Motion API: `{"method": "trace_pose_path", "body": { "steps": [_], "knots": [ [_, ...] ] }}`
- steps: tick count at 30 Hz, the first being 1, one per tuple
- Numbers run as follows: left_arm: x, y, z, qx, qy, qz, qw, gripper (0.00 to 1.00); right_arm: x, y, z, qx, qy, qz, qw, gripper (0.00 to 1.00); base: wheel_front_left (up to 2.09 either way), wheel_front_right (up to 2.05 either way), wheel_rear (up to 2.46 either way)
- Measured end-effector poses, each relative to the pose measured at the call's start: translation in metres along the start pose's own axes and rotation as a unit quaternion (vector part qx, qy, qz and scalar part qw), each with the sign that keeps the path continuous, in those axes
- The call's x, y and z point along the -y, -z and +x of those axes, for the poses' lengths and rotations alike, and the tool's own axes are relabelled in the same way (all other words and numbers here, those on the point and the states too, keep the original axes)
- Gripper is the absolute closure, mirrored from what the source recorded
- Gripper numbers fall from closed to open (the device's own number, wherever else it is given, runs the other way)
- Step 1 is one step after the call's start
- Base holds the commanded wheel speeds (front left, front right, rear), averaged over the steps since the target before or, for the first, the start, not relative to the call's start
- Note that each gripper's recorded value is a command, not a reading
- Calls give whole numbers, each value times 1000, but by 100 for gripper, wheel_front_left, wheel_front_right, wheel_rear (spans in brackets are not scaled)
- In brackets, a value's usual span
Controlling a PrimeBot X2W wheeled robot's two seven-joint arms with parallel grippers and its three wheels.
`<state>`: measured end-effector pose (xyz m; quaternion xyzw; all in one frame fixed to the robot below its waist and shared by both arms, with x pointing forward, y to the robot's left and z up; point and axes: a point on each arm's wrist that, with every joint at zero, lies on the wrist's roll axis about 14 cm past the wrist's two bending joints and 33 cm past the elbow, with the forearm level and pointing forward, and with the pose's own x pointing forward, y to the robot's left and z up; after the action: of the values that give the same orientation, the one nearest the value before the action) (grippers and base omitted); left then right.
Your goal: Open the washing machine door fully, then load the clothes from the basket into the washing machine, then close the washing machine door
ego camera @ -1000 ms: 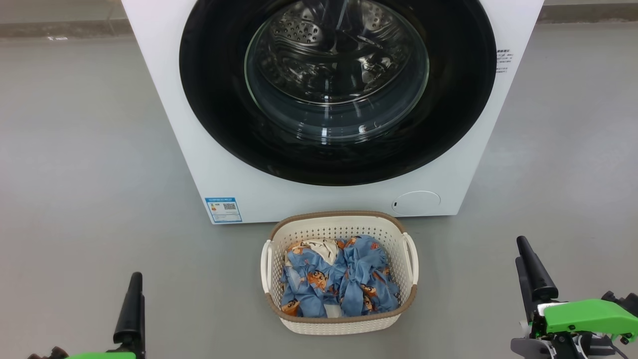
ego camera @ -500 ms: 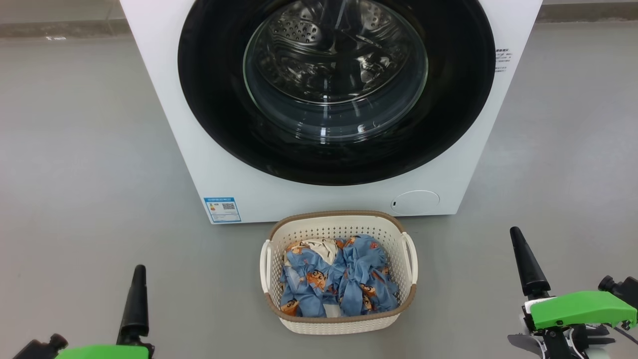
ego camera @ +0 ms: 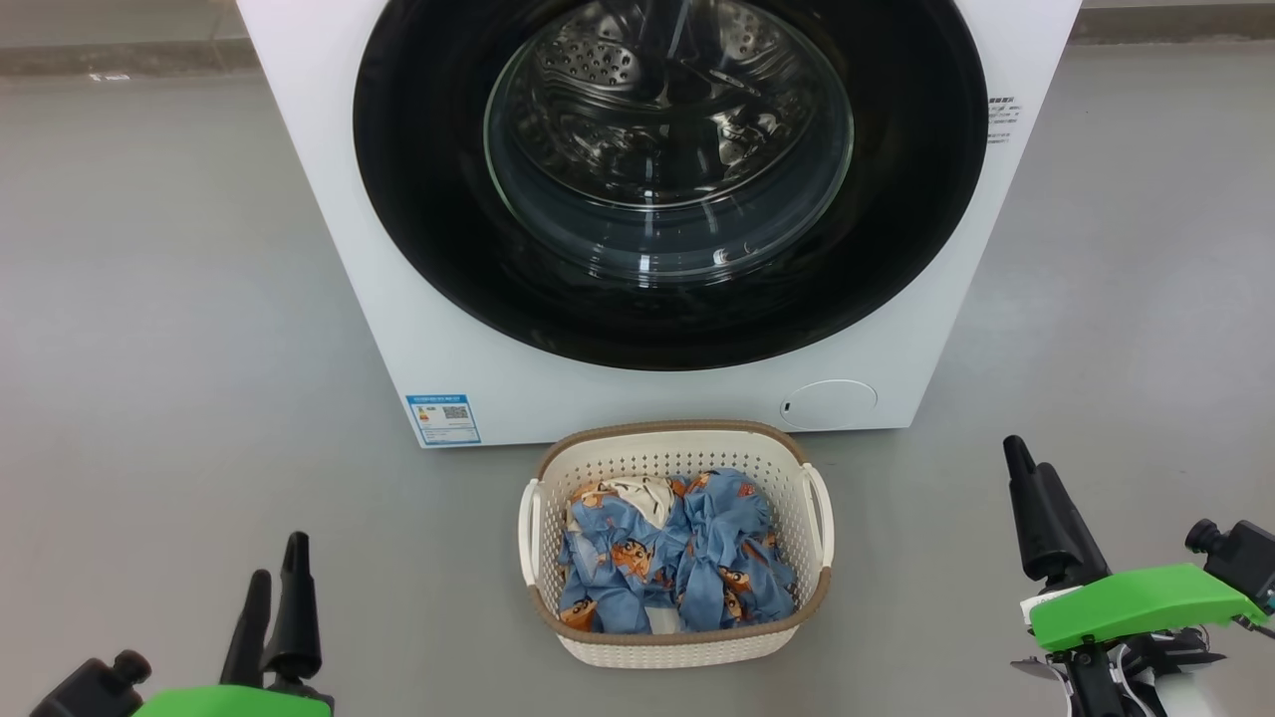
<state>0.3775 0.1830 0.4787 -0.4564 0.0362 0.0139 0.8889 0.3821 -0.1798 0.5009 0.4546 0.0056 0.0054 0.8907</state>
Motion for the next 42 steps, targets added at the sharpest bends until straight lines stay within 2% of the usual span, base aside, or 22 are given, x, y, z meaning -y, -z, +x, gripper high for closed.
{"method": "trace_pose_path", "body": {
  "steps": [4,9,21,42],
  "knots": [
    [-3,-2,0,-3,-3,53,999,0,0,-2,1,0,-4,-54,999,0,0,0,0],
    [-3,-1,2,-2,-4,88,996,0,3,0,1,-5,-4,-110,994,0,0,0,0],
    [-1,-2,4,5,3,146,989,0,-6,-1,7,3,-22,-184,983,0,0,0,0],
    [15,-11,11,31,37,257,965,0,-27,2,12,15,-68,-298,952,0,0,0,0]
  ]
}}
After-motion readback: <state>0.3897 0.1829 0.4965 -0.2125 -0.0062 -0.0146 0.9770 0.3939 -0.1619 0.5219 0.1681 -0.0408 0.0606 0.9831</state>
